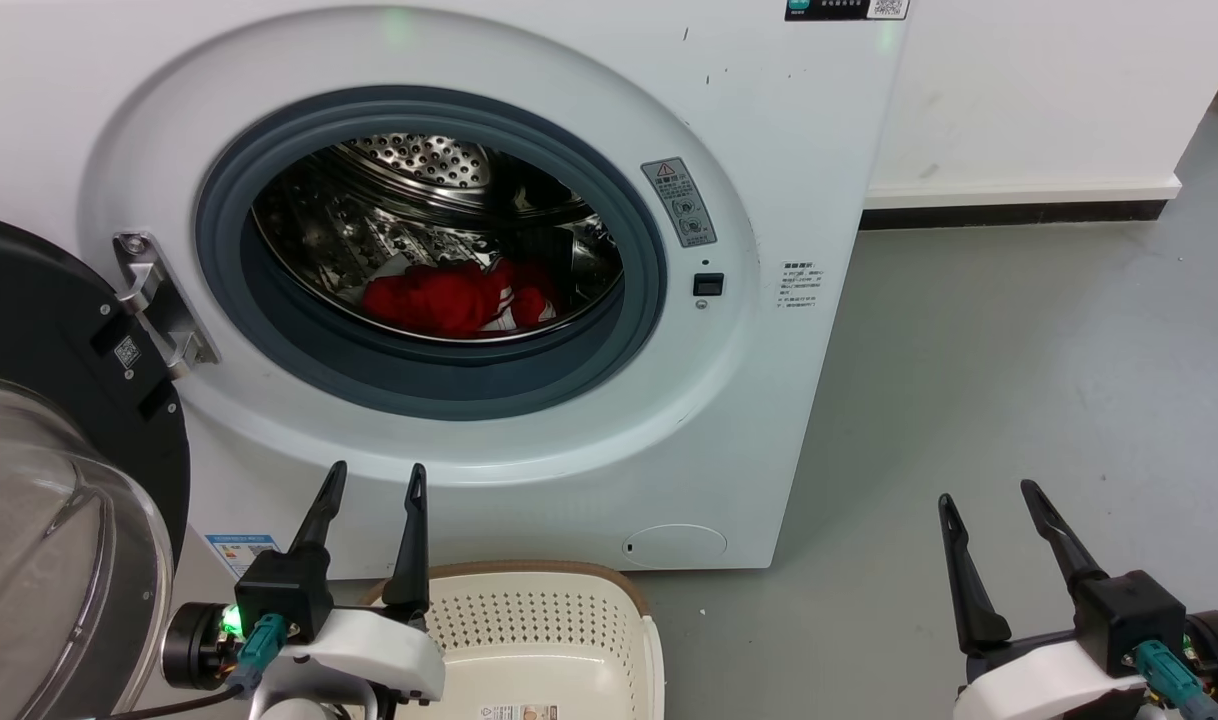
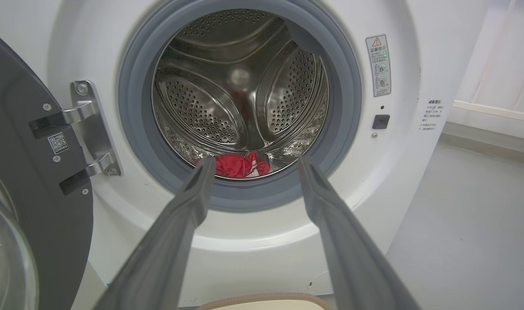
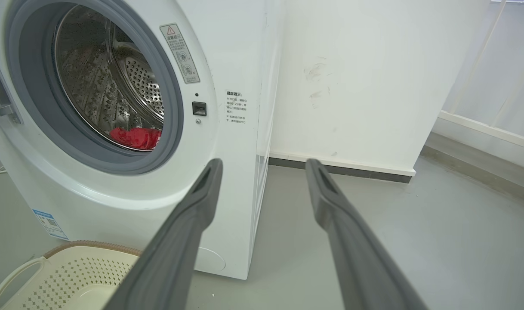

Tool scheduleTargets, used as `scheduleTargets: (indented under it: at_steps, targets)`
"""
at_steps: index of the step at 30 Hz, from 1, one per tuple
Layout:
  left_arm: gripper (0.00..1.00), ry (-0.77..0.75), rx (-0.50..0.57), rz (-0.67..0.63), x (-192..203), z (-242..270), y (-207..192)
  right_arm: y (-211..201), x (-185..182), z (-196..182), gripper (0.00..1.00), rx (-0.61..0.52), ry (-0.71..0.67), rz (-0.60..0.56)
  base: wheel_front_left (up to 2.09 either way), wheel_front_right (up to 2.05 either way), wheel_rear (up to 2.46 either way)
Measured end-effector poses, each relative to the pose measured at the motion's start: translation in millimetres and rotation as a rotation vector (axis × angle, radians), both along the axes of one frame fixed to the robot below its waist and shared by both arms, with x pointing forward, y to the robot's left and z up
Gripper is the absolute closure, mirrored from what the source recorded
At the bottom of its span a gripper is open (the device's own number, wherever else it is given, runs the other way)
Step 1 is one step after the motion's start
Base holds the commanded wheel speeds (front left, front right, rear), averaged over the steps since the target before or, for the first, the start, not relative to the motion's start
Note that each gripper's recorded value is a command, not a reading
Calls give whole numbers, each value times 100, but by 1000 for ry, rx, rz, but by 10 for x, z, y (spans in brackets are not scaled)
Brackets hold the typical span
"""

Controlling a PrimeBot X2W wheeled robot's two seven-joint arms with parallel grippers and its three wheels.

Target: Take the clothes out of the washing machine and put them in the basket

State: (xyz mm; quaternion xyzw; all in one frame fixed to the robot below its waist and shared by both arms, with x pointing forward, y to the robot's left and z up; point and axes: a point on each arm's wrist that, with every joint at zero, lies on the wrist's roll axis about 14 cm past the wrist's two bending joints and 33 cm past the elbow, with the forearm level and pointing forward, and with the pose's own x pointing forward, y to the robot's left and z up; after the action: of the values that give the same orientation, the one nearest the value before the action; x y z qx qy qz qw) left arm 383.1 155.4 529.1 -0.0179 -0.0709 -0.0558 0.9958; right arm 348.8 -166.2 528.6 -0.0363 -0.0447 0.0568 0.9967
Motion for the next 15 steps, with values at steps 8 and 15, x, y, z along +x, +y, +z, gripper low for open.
scheduleTargets:
  at_steps: [8,15]
  targets:
    - [0,13,24,1,51,-38,34,10,13,-25,0,0,9,3,0,0,0]
    - [0,26,45,7,275,-63,78,15,51,-75,0,1,26,3,0,0,0]
